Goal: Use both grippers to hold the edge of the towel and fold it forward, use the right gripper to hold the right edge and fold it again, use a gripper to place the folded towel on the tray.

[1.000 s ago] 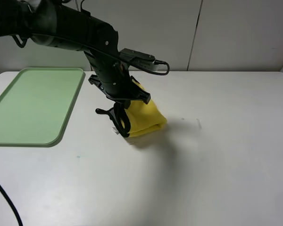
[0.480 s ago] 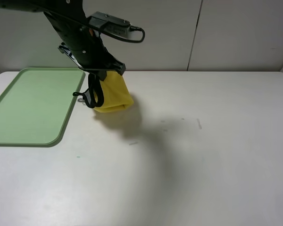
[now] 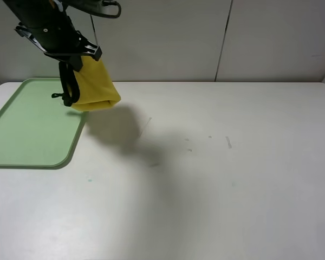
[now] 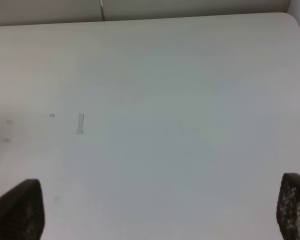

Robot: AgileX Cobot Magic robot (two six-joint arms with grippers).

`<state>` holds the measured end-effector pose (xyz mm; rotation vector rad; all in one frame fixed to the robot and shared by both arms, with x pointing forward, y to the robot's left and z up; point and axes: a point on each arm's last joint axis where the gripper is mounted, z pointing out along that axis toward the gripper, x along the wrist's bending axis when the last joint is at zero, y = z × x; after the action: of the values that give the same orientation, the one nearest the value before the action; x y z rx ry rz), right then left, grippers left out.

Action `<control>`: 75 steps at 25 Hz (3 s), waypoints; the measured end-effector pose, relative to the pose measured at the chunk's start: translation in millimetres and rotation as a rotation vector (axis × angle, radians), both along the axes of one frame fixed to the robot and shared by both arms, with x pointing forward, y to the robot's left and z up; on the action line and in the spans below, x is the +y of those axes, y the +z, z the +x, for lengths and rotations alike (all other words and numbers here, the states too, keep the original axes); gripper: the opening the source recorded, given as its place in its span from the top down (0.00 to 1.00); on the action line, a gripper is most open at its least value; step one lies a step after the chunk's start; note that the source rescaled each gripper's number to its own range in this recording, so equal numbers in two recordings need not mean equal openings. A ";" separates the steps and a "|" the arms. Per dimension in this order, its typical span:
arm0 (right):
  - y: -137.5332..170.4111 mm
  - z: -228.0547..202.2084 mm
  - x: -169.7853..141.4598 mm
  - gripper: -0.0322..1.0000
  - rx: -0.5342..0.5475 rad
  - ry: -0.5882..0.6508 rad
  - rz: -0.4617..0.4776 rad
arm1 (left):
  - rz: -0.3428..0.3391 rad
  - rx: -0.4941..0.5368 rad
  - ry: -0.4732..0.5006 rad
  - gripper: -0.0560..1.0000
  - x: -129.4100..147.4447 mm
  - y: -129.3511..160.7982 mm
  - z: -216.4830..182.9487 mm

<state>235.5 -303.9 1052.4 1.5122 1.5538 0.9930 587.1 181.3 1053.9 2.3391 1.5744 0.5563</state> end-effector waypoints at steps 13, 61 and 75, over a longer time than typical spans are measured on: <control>0.0 0.0 0.0 0.00 0.000 0.000 0.000 | 0.000 0.014 0.214 0.92 89.5 -32.9 10.8; 0.0 0.0 0.0 0.00 0.000 0.000 0.000 | -0.084 -0.118 0.217 0.00 122.3 -125.3 -42.5; 0.0 0.0 0.0 0.00 0.000 0.000 0.000 | -0.041 -0.141 0.224 0.00 126.3 -67.9 -72.8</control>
<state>235.5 -303.9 1052.4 1.5122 1.5538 0.9930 514.4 307.5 986.0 2.0585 1.7729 0.7140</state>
